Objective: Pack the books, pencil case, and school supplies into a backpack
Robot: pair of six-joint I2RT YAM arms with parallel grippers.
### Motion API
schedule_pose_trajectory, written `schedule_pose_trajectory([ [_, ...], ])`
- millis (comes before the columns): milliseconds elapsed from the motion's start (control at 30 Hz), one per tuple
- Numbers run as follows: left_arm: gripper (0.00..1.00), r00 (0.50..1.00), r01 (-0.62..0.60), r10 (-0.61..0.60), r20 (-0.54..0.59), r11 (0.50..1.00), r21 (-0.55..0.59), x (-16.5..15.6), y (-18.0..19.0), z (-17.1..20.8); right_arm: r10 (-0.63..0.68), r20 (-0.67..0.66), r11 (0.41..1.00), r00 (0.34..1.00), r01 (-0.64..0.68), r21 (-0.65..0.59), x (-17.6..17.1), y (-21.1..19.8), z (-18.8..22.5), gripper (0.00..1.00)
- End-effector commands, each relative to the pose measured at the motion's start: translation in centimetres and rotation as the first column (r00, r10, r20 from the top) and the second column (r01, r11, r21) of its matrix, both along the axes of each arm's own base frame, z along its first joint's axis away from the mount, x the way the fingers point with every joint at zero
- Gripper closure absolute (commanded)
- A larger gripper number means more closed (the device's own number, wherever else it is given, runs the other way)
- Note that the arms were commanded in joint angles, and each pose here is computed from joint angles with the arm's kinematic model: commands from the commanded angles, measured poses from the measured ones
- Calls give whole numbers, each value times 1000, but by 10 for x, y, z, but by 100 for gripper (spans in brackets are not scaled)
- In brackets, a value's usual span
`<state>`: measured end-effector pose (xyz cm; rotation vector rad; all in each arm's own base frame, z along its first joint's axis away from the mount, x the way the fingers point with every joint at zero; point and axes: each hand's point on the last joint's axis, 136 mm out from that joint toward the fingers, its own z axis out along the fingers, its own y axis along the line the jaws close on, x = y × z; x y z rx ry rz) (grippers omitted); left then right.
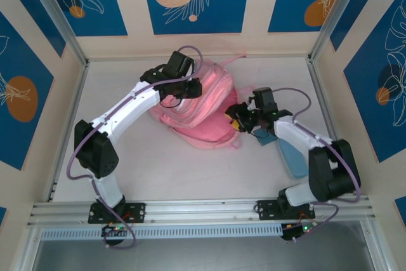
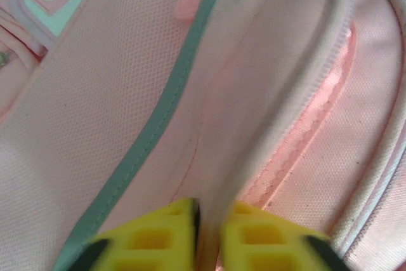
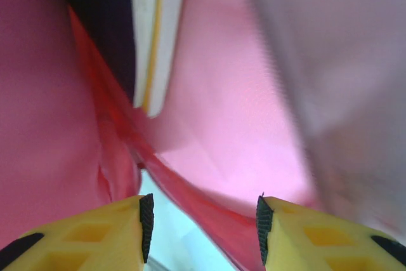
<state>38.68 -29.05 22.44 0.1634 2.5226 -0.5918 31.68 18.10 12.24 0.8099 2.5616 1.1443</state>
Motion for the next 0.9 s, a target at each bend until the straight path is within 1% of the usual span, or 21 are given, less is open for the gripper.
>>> schedule_pose_trajectory([
  [0, 56, 1000, 14, -14, 8, 998, -64, -7, 5, 13, -35, -100, 976, 994, 13, -217, -38, -47, -5, 49],
  [33, 49, 1000, 10, -9, 2, 998, -67, -9, 8, 10, -48, -122, 962, 991, 13, -271, -44, -58, 1, 48],
  [100, 39, 1000, -6, 5, -7, 998, -68, -13, 14, 5, -37, -130, 938, 991, -10, -346, -52, -70, 16, 47],
  [200, 32, 998, -54, 53, -17, 997, -59, -17, 34, -9, -28, -83, 906, 996, -10, -423, -51, -81, 37, 44],
  [233, 30, 997, -75, 74, -21, 996, -55, -19, 44, -15, -15, -57, 904, 998, -11, -428, -48, -81, 45, 43],
  [300, 27, 994, -108, 107, -28, 993, -41, -24, 63, -28, 42, 6, 903, 999, -36, -427, -40, -70, 62, 41],
  [367, 23, 989, -144, 144, -28, 990, -3, -32, 85, -41, 123, 69, 890, 990, -80, -448, -31, -53, 76, 38],
  [467, 20, 973, -223, 225, -53, 974, 39, -49, 122, -64, 318, 139, 829, 938, -204, -521, -23, -10, 88, 36],
  [567, 17, 941, -317, 320, -106, 947, 47, -66, 157, -86, 519, 140, 712, 844, -336, -616, -19, 38, 87, 37],
  [633, 14, 913, -382, 384, -134, 923, 47, -79, 178, -99, 653, 121, 599, 748, -412, -686, -21, 73, 83, 38],
  [667, 13, 902, -404, 407, -148, 913, 46, -84, 186, -105, 704, 107, 546, 702, -439, -713, -21, 88, 80, 39],
  [700, 11, 888, -430, 432, -158, 902, 46, -90, 194, -111, 749, 93, 489, 656, -452, -746, -21, 104, 78, 39],
  [733, 8, 873, -456, 458, -167, 888, 49, -95, 202, -116, 782, 64, 430, 621, -462, -775, -20, 116, 72, 39],
  [800, 6, 853, -489, 490, -179, 871, 48, -103, 212, -123, 820, 9, 341, 572, -476, -811, -16, 136, 61, 39],
  [867, 4, 838, -511, 511, -193, 858, 49, -110, 219, -128, 836, -51, 277, 546, -501, -820, -11, 150, 47, 40],
])
